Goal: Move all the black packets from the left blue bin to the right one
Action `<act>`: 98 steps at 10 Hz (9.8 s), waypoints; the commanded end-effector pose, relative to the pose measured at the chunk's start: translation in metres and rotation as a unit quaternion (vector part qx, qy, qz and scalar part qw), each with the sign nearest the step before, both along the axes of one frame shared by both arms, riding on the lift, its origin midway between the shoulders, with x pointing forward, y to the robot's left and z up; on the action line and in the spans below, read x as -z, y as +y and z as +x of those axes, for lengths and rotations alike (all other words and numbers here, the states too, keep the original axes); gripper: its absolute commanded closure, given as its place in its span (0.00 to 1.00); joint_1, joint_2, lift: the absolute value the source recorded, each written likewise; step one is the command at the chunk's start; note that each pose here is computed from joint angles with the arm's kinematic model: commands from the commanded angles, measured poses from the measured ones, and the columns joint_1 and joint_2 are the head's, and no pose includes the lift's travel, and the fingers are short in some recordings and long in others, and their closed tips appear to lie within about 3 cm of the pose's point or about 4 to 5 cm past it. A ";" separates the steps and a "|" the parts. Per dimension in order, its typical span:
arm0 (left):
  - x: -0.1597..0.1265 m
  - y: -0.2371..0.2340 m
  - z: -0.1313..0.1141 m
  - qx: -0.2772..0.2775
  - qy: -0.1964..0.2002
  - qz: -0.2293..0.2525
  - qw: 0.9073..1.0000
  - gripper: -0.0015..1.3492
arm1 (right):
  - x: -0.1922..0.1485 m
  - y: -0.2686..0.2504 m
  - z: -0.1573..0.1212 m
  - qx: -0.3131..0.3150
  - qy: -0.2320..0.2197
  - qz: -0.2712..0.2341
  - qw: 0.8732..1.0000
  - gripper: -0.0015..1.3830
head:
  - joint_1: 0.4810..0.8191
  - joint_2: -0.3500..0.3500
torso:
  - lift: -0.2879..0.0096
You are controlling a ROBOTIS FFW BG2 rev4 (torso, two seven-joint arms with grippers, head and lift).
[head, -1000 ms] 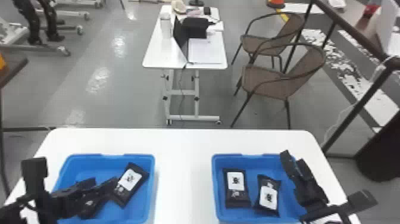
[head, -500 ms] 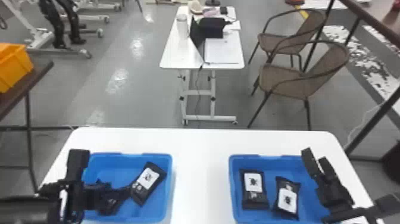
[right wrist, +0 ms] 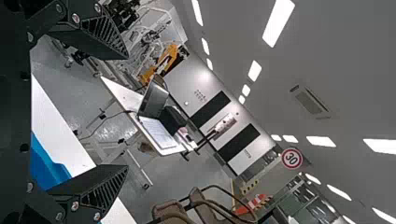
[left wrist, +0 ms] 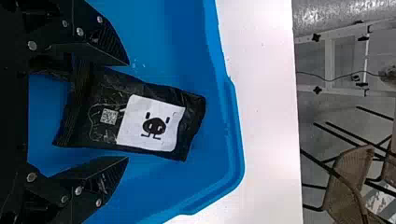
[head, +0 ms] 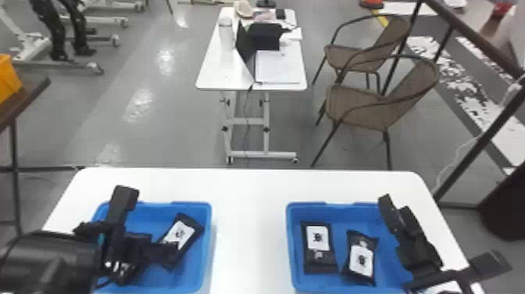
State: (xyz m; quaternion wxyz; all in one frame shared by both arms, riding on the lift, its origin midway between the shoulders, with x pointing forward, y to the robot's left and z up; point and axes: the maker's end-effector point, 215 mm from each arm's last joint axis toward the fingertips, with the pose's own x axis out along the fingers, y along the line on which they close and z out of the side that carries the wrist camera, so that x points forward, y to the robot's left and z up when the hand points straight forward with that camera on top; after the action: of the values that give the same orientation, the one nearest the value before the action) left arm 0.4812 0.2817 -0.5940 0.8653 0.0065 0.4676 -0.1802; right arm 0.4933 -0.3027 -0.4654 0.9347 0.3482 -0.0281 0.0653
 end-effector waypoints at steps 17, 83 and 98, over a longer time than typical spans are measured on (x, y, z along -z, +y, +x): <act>-0.175 -0.159 0.027 0.287 -0.232 -0.154 0.916 0.90 | -0.035 0.054 0.025 -0.071 -0.050 0.029 0.996 0.14 | 0.63 0.34 | 0.97; -0.110 0.022 -0.022 -0.029 -0.129 -0.168 0.977 0.41 | 0.052 0.031 -0.004 -0.038 0.028 0.080 0.996 0.15 | 0.63 0.59 | 0.97; -0.086 0.036 -0.073 -0.240 -0.083 -0.198 0.947 0.00 | 0.057 0.036 -0.012 -0.046 0.029 0.096 0.994 0.15 | 0.63 0.57 | 0.97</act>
State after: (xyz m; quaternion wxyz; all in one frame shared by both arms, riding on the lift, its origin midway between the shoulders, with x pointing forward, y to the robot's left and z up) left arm 0.4066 0.3130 -0.5058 0.9023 -0.2632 0.3368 -0.0560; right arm 0.4819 -0.2672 -0.5204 0.8939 0.4378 0.0076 0.0958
